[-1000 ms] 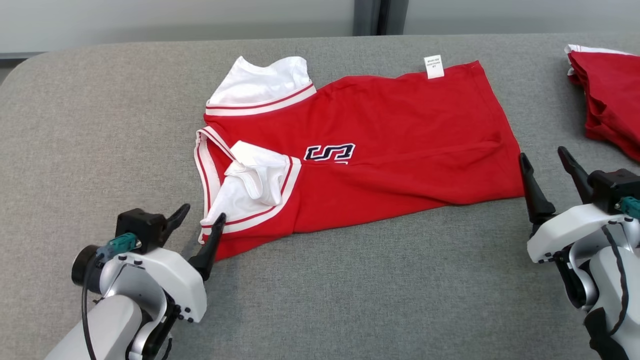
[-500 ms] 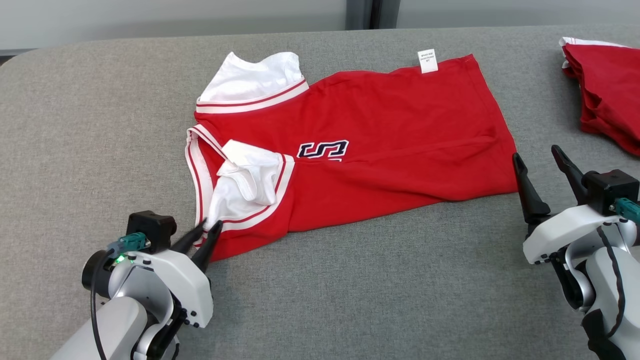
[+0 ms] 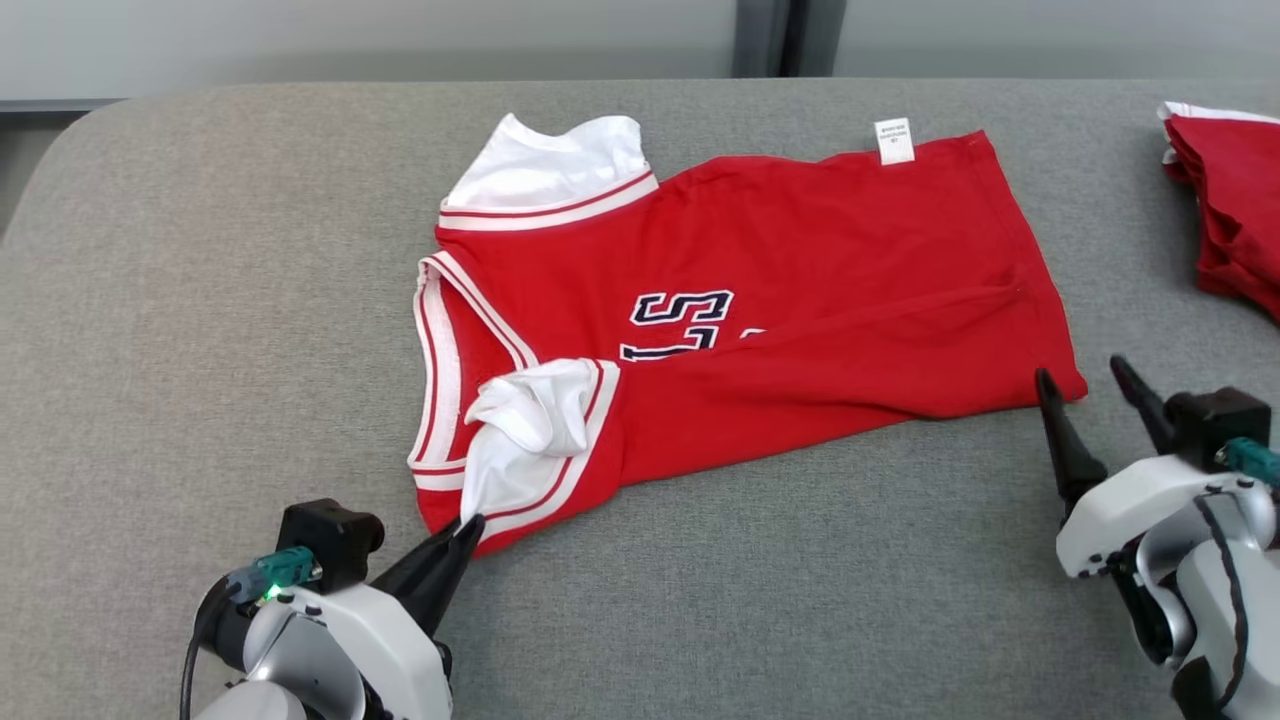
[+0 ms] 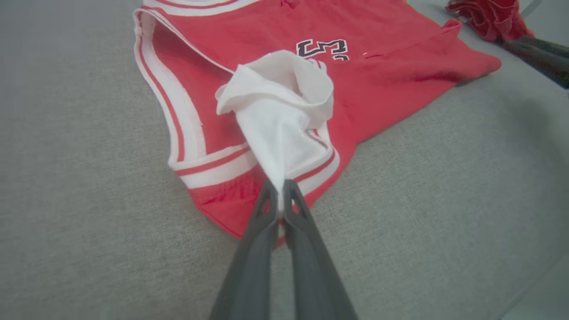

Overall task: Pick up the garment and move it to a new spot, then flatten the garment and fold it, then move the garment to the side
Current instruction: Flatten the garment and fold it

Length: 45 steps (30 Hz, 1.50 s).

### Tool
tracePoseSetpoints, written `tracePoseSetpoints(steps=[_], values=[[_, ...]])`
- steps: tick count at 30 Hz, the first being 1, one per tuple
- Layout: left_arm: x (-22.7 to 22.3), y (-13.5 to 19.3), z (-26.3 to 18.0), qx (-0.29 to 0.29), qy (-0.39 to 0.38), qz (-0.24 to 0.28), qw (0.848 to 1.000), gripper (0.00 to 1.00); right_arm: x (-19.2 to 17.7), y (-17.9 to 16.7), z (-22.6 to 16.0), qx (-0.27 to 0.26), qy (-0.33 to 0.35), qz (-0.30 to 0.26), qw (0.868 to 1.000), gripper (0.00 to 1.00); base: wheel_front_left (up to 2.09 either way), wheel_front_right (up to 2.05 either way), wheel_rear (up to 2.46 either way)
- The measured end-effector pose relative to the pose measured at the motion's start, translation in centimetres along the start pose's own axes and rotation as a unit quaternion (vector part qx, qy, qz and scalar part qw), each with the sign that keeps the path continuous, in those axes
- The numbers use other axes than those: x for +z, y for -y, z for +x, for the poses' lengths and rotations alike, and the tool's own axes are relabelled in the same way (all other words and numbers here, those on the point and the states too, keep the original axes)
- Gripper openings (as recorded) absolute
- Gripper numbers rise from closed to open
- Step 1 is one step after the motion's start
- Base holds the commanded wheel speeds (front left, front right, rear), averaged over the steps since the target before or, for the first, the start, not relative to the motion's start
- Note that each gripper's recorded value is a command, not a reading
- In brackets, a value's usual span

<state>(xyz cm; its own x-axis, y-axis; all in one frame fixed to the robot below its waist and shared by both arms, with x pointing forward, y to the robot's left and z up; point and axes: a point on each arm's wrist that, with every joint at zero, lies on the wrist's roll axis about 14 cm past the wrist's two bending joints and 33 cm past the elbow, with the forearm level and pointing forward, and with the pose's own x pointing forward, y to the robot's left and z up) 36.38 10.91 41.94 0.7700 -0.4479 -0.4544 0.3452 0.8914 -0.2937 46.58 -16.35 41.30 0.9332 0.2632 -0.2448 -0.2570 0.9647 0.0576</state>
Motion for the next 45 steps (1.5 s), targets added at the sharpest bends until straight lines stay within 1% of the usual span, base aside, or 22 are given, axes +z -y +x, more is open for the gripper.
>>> tracePoseSetpoints(steps=[3, 10, 11, 12, 13, 14, 17, 21, 22, 24, 27, 29, 34, 39, 43, 44, 45], values=[[-0.3, 0.0, -0.6, 0.006, -0.004, -0.005, 1.0, 0.0, -1.9, -0.5, 0.0, 0.002, -0.037, 0.017, 0.999, 1.0, 0.0, 0.0, 0.0], [-1.0, -0.5, -1.0, 0.018, -0.012, -0.007, 1.0, 0.0, -3.0, -0.5, 1.4, 0.005, -0.082, 0.028, 0.996, 1.0, 0.0, 0.0, 0.0], [-1.1, -0.6, -1.0, 0.019, -0.013, -0.008, 1.0, 0.0, -3.2, -0.6, 1.5, 0.007, -0.088, 0.028, 0.996, 0.98, 0.0, 0.0, 0.0], [-1.2, -0.7, -1.0, 0.021, -0.014, -0.009, 1.0, 0.0, -3.4, -0.8, 1.7, 0.01, -0.093, 0.026, 0.995, 0.5, 0.0, 0.0, 0.0], [-1.3, -0.8, -1.0, 0.023, -0.014, -0.01, 1.0, 0.0, -3.5, -0.9, 1.8, 0.015, -0.096, 0.02, 0.995, 0.32, 0.0, 0.0, 0.0], [-1.3, -0.8, -1.0, 0.024, -0.013, -0.011, 1.0, 0.0, -3.5, -1.0, 1.9, 0.019, -0.097, 0.014, 0.995, 0.0, 0.0, 0.0, 0.0], [-1.2, -0.9, -1.0, 0.026, 0.0, -0.008, 1.0, 0.0, -3.8, -0.9, 1.9, 0.024, -0.1, 0.007, 0.995, 0.0, 0.0, 0.0, 0.0], [-1.1, -1.2, -1.1, 0.031, 0.008, 0.003, 0.999, 0.0, -3.9, 0.3, 1.2, 0.014, -0.097, 0.003, 0.995, 0.0, 0.0, 0.0, 0.0], [-1.3, -1.3, -1.2, 0.03, 0.006, 0.011, 0.999, 0.0, -4.4, 1.2, 0.3, 0.007, -0.1, 0.0, 0.995, 0.0, 0.0, 0.0, 0.0], [-1.5, -1.1, -1.2, 0.023, 0.007, 0.015, 1.0, 0.0, -4.8, 1.7, -0.8, 0.0, -0.1, 0.009, 0.995, 0.0, 0.0, 0.0, 0.0], [-1.8, -1.0, -1.3, 0.022, 0.005, 0.018, 1.0, 0.0, -5.2, 1.7, -1.9, -0.003, -0.098, 0.022, 0.995, 0.0, 0.0, 0.0, 0.0], [-2.5, -1.1, -1.6, 0.02, -0.007, 0.023, 1.0, 0.0, -5.6, 1.7, -3.1, -0.007, -0.096, 0.038, 0.995, 0.0, 0.0, 0.0, 0.0], [-3.8, -0.5, -1.8, 0.01, -0.028, 0.023, 0.999, 0.0, -6.8, 2.2, -6.2, -0.018, -0.096, 0.056, 0.994, 0.0, 0.0, 0.0, 0.0], [-5.4, -0.9, -2.3, 0.016, -0.055, 0.032, 0.998, 0.0, -7.8, 2.2, -8.6, -0.027, -0.1, 0.065, 0.992, 0.0, 0.0, 0.0, 0.0], [-5.5, -1.0, -2.2, 0.02, -0.05, 0.03, 0.998, 0.0, -8.3, 2.1, -9.9, -0.034, -0.106, 0.073, 0.991, 0.0, 0.0, 0.0, 0.0], [-5.5, -1.0, -2.2, 0.021, -0.048, 0.029, 0.998, 0.1, -8.2, 2.1, -10.0, -0.034, -0.106, 0.073, 0.991, 0.09, 0.0, 0.0, 0.0], [-5.4, -0.9, -2.2, 0.023, -0.045, 0.027, 0.998, 0.35, -8.4, 2.0, -10.2, -0.034, -0.111, 0.072, 0.991, 0.24, 0.0, 0.0, 0.0]])
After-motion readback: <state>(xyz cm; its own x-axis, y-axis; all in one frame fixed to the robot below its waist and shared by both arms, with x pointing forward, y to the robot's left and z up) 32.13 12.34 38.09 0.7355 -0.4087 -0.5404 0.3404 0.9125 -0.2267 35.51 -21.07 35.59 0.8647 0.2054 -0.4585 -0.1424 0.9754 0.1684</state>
